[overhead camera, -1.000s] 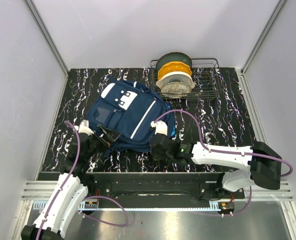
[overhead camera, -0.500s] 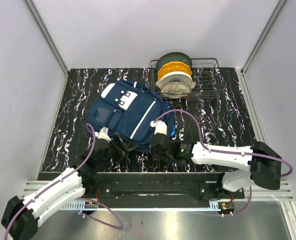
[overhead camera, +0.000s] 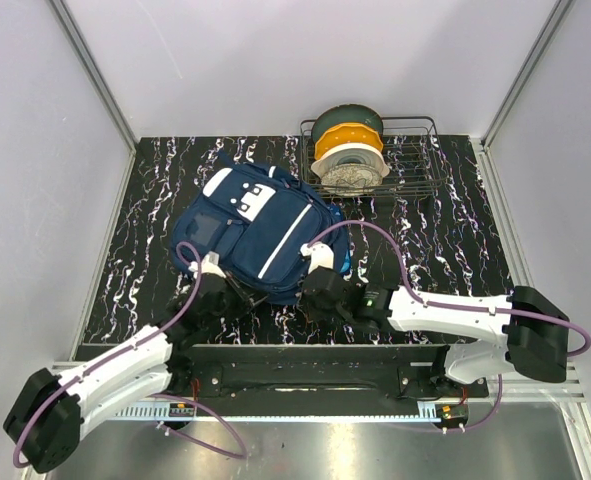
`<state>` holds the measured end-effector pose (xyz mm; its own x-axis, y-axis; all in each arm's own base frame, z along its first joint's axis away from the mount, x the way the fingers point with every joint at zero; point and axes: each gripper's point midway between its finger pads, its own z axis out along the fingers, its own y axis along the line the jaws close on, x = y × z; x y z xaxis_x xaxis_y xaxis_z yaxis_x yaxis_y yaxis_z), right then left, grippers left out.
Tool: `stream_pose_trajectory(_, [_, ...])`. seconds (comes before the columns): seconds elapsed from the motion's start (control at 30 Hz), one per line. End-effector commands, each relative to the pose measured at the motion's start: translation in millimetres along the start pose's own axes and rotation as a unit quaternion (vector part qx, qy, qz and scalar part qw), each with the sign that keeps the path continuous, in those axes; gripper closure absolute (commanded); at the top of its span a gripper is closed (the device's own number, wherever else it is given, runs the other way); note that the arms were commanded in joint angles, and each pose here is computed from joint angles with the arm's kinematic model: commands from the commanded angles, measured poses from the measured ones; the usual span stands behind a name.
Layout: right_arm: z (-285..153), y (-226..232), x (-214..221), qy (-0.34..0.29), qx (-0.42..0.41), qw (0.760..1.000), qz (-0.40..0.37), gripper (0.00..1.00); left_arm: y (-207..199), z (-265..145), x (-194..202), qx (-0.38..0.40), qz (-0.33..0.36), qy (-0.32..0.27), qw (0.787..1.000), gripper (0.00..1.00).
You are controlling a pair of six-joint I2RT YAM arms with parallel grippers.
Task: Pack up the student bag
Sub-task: Zip the student bag at the center of the board.
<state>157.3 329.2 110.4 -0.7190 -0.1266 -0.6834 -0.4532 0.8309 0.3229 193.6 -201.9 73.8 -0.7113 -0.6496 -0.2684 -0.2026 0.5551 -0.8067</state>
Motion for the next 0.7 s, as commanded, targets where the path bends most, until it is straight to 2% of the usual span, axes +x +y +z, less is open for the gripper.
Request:
stream_pose_trajectory(0.0, [-11,0,-17,-0.035,0.004,0.999,0.003,1.0,-14,-16,-36,0.009,0.027,-0.078,0.997,1.0])
stream_pose_trajectory(0.03, [-9,-5,-15,-0.033,0.014,0.999,0.001,1.0,-2,-22,-43,-0.018,0.035,-0.087,0.995,1.0])
stream_pose_trajectory(0.23, [-5,-21,-15,-0.022,0.028,0.999,0.003,1.0,19,-62,-85,-0.064,0.035,-0.157,0.985,1.0])
stream_pose_trajectory(0.4, [-4,-38,-13,-0.012,0.051,0.999,0.002,1.0,19,-83,-111,-0.074,0.032,-0.192,0.978,1.0])
stream_pose_trajectory(0.47, [-3,-45,-11,-0.004,0.06,0.998,0.006,1.0,21,-86,-115,-0.089,0.035,-0.19,0.977,1.0])
stream_pose_trajectory(0.67, [6,-63,-16,0.0,0.08,0.997,0.017,1.0,9,-118,-146,-0.121,0.066,-0.227,0.964,1.0])
